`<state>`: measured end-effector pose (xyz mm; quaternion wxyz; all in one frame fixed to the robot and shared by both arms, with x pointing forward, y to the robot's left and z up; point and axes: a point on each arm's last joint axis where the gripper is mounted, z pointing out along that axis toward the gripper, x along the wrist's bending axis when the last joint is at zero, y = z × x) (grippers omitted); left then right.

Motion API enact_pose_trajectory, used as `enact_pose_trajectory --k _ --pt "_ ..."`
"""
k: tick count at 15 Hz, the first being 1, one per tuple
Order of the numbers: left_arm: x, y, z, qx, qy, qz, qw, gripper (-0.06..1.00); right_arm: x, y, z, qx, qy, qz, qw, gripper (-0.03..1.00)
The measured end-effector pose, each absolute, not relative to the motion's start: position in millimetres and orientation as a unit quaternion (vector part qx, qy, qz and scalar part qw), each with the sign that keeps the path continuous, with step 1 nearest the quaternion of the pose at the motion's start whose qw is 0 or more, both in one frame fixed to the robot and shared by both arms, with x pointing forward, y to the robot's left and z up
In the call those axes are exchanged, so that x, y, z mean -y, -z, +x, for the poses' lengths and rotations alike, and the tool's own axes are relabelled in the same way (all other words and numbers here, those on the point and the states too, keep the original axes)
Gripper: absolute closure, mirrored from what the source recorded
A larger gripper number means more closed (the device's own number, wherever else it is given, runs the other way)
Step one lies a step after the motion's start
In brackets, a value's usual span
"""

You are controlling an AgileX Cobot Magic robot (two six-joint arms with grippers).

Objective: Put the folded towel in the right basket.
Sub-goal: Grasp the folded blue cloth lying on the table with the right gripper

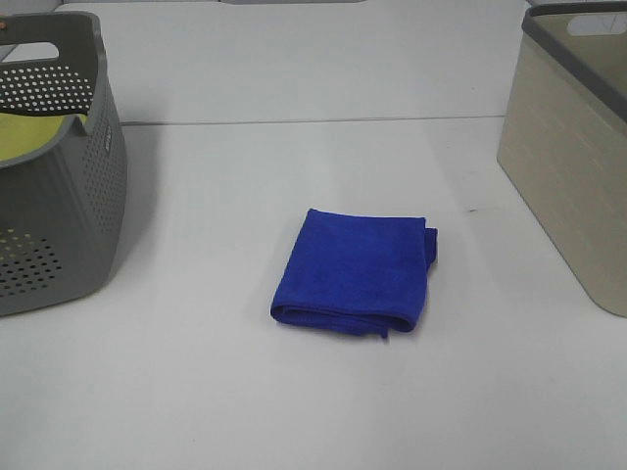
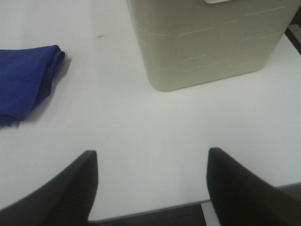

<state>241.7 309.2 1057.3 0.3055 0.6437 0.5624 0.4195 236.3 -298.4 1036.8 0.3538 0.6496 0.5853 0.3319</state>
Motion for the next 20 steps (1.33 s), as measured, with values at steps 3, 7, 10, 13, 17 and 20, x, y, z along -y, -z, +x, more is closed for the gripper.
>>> enact_pose_trajectory --k 3,7,10,13,17,20 --pt "-309.2 -1057.3 241.7 -0.562 -0.419 0.644 0.306 -0.04 298.4 -1036.8 236.3 -0.585 -0.332 0.65 0.354 0.31" --pt "-309.2 -1057.3 241.7 -0.562 -0.419 0.644 0.306 -0.04 298.4 -1036.8 236.3 -0.585 -0.332 0.65 0.354 0.31" --pt "-309.2 -1057.3 241.7 -0.562 -0.419 0.644 0.306 -0.04 298.5 -1036.8 236.2 -0.596 -0.338 0.64 0.348 0.31" --pt "-309.2 -1057.3 241.7 -0.562 -0.419 0.644 0.306 -0.04 298.7 -1036.8 236.1 -0.63 -0.356 0.606 0.329 0.31" --pt "-309.2 -1057.3 241.7 -0.562 -0.419 0.644 0.306 -0.04 298.8 -1036.8 236.0 -0.633 -0.358 0.603 0.327 0.31" --pt "-309.2 -1057.3 241.7 -0.562 -0.419 0.644 0.306 -0.04 298.8 -1036.8 236.0 -0.633 -0.358 0.603 0.327 0.31"
